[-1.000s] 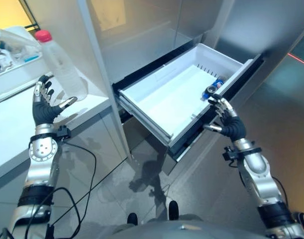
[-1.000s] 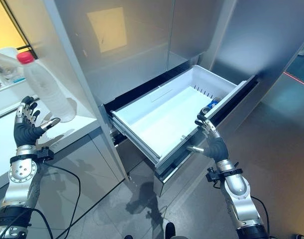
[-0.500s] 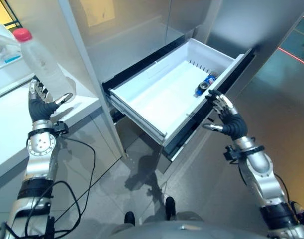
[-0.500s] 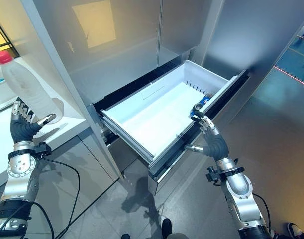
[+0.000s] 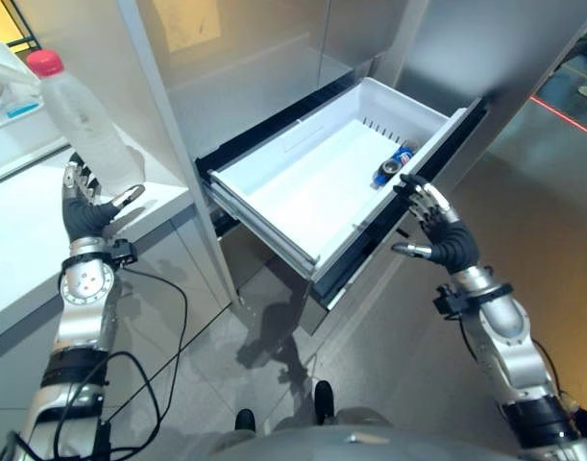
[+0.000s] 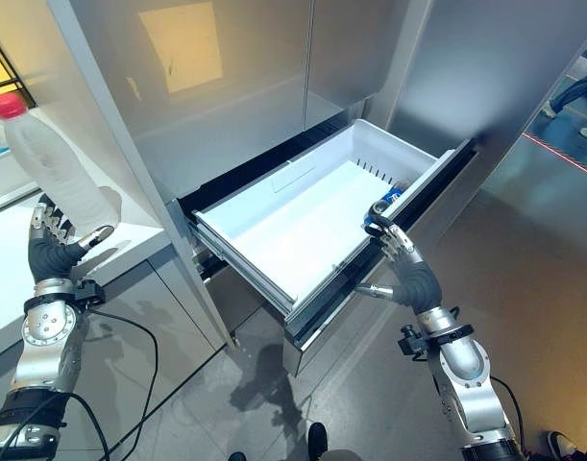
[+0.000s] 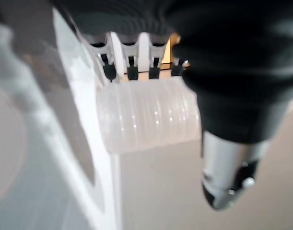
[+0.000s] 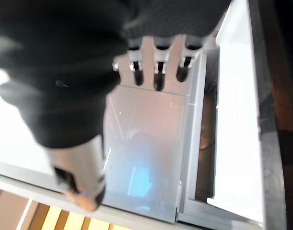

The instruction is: Take the drinks into the refrigerator

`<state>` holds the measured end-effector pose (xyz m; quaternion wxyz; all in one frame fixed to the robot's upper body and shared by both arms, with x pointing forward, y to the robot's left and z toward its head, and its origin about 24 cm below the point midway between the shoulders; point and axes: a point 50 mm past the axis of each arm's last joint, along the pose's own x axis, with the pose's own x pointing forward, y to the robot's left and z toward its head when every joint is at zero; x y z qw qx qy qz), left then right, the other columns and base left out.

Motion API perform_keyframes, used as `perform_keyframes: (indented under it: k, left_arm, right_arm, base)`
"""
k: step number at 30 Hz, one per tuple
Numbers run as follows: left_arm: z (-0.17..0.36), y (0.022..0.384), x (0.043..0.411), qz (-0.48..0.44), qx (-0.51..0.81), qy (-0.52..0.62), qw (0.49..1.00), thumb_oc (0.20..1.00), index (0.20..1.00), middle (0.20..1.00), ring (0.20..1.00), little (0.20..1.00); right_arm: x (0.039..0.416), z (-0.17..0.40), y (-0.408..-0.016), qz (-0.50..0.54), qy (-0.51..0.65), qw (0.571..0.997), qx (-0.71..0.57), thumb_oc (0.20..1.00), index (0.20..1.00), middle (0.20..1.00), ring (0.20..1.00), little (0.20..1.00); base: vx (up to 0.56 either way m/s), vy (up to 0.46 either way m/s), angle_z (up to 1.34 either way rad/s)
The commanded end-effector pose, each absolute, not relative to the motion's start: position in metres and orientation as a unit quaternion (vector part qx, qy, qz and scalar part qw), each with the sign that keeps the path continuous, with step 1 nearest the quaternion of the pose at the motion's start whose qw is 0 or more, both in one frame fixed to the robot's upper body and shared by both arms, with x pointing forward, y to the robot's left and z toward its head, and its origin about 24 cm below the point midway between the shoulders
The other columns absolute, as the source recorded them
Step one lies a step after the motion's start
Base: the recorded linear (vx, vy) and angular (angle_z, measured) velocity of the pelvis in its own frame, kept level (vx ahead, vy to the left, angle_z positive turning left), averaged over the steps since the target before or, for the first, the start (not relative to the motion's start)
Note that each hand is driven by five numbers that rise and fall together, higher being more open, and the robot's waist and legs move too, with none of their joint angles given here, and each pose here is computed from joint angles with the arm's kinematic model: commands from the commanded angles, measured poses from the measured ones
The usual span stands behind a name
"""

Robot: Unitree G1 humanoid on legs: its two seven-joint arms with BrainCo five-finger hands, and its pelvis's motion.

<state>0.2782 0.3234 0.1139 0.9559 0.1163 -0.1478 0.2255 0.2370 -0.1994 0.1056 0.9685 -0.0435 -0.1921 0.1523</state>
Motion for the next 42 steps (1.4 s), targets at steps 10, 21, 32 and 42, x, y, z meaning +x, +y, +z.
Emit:
perform_keyframes:
  k: [10, 21, 32, 42]
  left_arm:
    - [0.155, 0.342, 0.309, 0.239, 0.211, -0.155, 0.935, 1.0, 1.0, 1.0, 1.0, 1.0]
    - [0.173, 0.326, 0.328, 0.219, 0.216, -0.177, 0.935, 1.0, 1.0, 1.0, 1.0, 1.0]
    - [0.179, 0.296, 0.348, 0.187, 0.166, -0.196, 0.948, 0.2, 0.2, 0.2, 0.2, 0.2]
    - [0.172, 0.27, 0.358, 0.151, 0.178, -0.193, 0.953, 0.2, 0.2, 0.2, 0.2, 0.2]
  right_arm:
    - [0.226, 0.14, -0.199, 0.176, -0.272, 0.946, -0.028, 1.0, 1.0, 1.0, 1.0, 1.0]
    - [0.223, 0.137, -0.196, 0.188, -0.266, 0.945, -0.017, 1.0, 1.0, 1.0, 1.0, 1.0]
    - [0.222, 0.133, -0.191, 0.194, -0.258, 0.946, -0.009, 1.0, 1.0, 1.0, 1.0, 1.0]
    - [0.224, 0.134, -0.186, 0.199, -0.264, 0.944, -0.008, 1.0, 1.0, 1.0, 1.0, 1.0]
  base:
    - [0.0, -0.003, -0.02]
    - [0.01, -0.002, -0.02]
    - [0.0, 0.0, 0.0]
    - [0.0, 0.0, 0.0]
